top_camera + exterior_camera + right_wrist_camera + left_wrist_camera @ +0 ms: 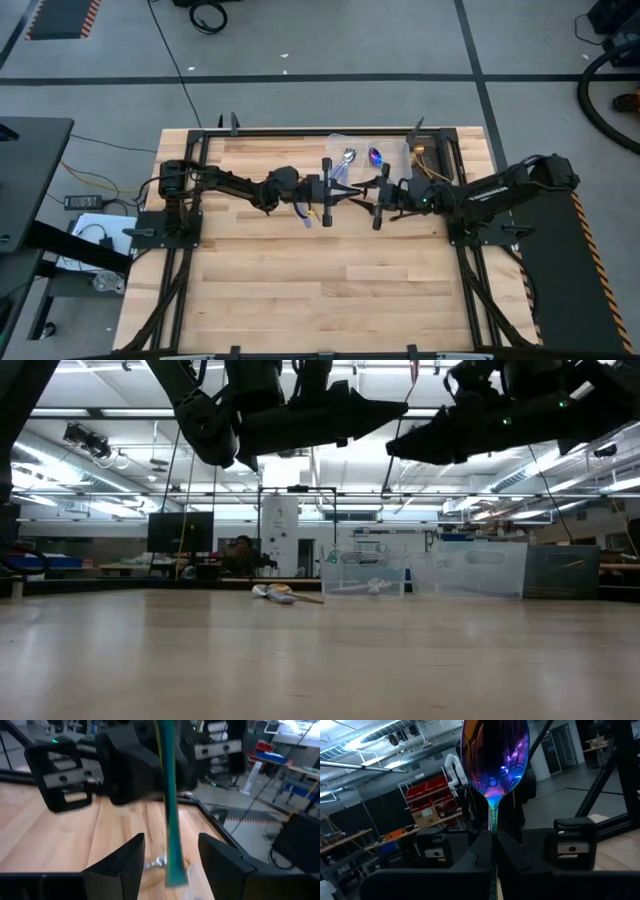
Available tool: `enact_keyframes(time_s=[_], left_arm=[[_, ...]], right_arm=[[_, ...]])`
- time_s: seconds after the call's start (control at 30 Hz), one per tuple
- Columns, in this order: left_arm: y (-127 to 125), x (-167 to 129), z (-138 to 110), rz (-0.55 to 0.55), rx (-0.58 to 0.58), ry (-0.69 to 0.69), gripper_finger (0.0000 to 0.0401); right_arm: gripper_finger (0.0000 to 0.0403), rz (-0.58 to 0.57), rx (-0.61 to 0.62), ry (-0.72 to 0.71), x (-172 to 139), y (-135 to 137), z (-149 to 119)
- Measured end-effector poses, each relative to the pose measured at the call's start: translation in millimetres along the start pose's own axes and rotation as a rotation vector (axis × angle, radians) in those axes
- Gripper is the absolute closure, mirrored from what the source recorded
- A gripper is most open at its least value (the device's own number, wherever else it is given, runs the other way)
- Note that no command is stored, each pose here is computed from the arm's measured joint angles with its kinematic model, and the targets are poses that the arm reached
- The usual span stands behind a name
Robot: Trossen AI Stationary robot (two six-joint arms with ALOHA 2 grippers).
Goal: Sort silverware by color (type)
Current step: Put the purple spoon into the right transparent bin
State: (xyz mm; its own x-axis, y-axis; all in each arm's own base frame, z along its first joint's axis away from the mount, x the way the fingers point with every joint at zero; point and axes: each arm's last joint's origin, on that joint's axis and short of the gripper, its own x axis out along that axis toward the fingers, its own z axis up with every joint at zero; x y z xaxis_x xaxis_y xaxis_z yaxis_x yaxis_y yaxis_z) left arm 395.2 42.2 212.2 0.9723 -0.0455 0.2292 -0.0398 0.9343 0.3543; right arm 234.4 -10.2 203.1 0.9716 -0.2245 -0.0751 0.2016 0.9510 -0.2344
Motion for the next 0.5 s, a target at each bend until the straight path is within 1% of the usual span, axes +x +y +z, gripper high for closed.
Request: enact_keyframes(time_s=[0.1,0.2,0.33,0.5], left_arm=[[1.2,0.0,-0.2,0.003,0.002,0.002,0.0386],[1.4,0.1,-0.3,0.004,0.002,0.004,0.0382],[1.0,0.0,-1.7,0.001,0.015,0.019,0.038],[3.5,-0.5,-3.2,0.007,0.016,0.027,0.0381]], right_arm=[[0.022,0.01,-0.011,-0.022,7.3,-0.7,7.3],[0.0244,0.002,-0.02,-0.024,11.1,-0.8,10.0],[0.0293,-0.057,-0.046,0.016,10.9,-2.3,7.1],[0.0363,-0.065,-0.052,0.029,10.9,-2.4,6.0]])
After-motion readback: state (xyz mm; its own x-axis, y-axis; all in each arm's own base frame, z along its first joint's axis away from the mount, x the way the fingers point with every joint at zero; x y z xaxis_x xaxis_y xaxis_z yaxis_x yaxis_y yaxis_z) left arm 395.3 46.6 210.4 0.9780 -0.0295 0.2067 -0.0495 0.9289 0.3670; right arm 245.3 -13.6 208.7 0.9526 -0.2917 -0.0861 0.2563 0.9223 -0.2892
